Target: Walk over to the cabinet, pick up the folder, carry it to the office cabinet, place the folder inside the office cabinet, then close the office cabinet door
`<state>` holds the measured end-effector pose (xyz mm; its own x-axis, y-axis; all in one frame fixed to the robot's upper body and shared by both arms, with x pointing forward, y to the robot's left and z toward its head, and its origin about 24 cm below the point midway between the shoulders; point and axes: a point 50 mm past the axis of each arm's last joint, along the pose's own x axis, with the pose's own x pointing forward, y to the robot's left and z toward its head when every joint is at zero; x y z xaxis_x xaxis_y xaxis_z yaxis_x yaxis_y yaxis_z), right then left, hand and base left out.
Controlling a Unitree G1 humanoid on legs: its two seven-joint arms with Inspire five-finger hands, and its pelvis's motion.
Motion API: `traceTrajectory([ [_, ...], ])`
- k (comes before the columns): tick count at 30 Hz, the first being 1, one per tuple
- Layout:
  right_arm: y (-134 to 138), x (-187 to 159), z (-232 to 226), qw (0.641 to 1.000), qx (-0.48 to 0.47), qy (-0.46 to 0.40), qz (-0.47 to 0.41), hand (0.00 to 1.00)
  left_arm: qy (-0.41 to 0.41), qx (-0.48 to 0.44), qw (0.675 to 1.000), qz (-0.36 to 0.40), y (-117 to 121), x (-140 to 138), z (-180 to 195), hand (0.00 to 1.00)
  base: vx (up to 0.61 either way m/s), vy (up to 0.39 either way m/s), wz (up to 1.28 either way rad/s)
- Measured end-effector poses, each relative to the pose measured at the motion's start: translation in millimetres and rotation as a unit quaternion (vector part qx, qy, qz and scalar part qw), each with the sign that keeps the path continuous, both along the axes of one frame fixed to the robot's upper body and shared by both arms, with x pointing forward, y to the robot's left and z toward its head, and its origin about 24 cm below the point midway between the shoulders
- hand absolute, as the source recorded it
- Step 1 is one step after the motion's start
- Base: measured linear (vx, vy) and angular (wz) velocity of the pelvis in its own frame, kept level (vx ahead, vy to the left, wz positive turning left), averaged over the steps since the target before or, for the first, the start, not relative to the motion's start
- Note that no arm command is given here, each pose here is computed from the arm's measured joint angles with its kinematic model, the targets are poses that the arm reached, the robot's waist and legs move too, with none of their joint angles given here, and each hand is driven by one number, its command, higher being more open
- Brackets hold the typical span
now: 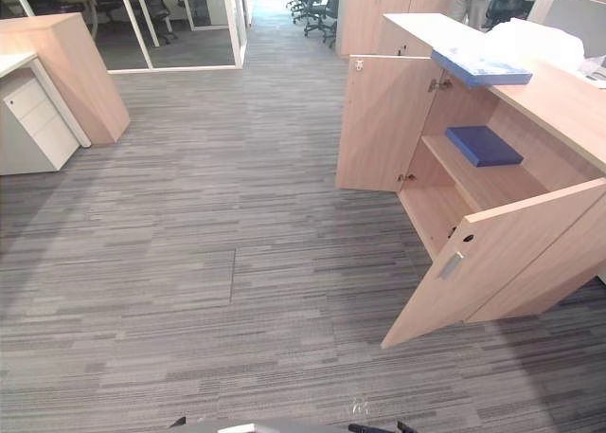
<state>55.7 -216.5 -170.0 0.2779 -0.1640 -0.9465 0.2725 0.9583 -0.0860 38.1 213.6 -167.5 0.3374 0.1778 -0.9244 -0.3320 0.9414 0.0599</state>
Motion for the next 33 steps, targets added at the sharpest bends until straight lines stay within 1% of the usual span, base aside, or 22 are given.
traceTrajectory([
  [4,1,7,1,1.000,0.002,-0.009,0.000,1.00,-0.006,-0.008,1.000,0.016,-1,1,0,1.00,-0.02,-0.026,0.00],
  [11,1,10,1,1.000,0.003,-0.012,0.002,1.00,-0.008,-0.009,1.000,0.010,-1,3,0,1.00,-0.04,-0.039,0.00],
  [13,1,10,1,1.000,0.003,-0.012,0.002,1.00,-0.009,-0.006,1.000,-0.005,-1,5,0,1.00,-0.03,-0.027,0.00],
  [16,1,11,1,1.000,0.003,-0.013,0.003,1.00,-0.012,0.008,0.999,-0.050,-1,10,1,1.00,0.00,0.000,0.00],
  [20,1,11,1,1.000,0.004,-0.013,0.003,1.00,-0.013,0.016,0.997,-0.074,0,14,2,1.00,-0.01,-0.033,0.03],
  [29,5,15,1,1.000,0.010,-0.018,-0.004,1.00,-0.013,0.022,0.997,-0.073,3,16,3,1.00,-0.01,-0.016,0.01],
  [33,10,22,2,0.999,0.020,-0.027,0.002,1.00,-0.017,0.019,0.998,-0.056,8,18,4,1.00,-0.02,-0.025,0.01],
])
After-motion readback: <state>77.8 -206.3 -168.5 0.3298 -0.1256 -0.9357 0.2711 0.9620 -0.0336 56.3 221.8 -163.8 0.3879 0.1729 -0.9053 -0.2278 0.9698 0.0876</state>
